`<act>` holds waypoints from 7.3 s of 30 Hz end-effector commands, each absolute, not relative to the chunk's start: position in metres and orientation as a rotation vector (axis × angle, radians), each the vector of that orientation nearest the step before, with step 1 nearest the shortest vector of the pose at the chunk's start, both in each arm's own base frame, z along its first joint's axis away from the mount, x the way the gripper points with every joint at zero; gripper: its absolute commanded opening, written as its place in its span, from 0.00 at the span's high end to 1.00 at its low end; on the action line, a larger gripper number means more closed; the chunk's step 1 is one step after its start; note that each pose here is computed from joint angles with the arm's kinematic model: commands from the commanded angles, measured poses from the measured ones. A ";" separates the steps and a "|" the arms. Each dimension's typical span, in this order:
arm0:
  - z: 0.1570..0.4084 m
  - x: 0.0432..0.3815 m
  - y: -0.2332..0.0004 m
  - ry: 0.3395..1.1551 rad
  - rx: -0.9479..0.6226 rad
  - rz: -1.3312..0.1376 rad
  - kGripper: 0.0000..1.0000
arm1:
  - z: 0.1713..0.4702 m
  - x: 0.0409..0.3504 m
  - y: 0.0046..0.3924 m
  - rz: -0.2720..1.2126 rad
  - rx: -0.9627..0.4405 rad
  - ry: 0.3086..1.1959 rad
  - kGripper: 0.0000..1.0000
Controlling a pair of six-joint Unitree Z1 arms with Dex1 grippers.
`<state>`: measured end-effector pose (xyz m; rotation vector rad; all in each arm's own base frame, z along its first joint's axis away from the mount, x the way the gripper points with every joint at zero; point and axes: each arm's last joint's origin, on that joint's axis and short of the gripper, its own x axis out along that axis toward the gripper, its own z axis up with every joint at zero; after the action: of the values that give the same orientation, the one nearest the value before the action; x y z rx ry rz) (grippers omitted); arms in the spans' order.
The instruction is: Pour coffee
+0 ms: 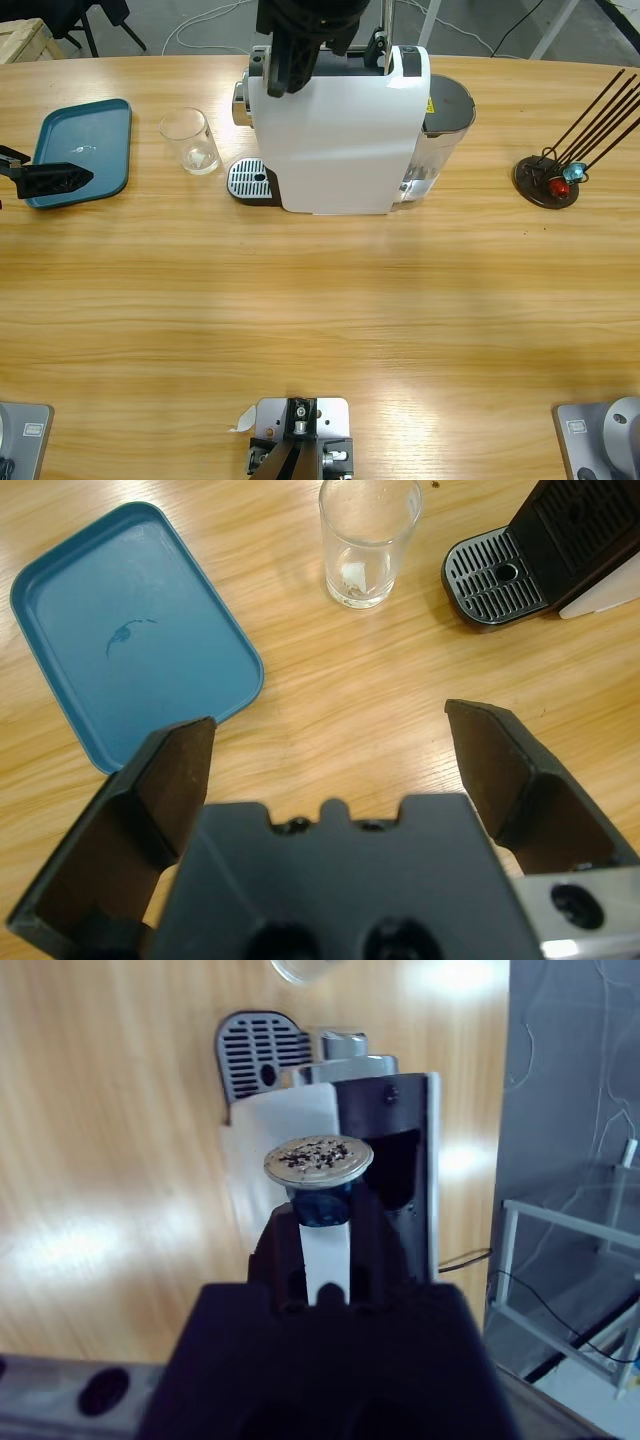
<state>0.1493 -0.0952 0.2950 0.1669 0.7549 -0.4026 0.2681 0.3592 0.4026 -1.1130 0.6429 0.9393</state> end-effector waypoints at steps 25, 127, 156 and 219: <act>0.283 0.155 -0.101 0.809 0.185 -0.408 0.00 | 0.361 0.302 0.375 0.865 -1.198 0.732 1.00; 0.281 0.159 -0.103 0.827 0.194 -0.406 0.00 | 0.395 0.236 0.300 0.413 -0.327 0.435 1.00; 0.279 0.162 -0.105 0.843 0.199 -0.403 0.00 | 0.292 0.246 0.375 0.526 -0.394 0.614 1.00; 0.187 0.262 -0.137 0.661 0.117 -0.621 0.05 | 0.303 0.083 0.121 0.824 -0.453 0.757 0.00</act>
<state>0.2540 -0.1349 0.2191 0.1241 0.5814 -0.6039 0.0878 0.1275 0.3103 -0.4422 0.7593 0.8067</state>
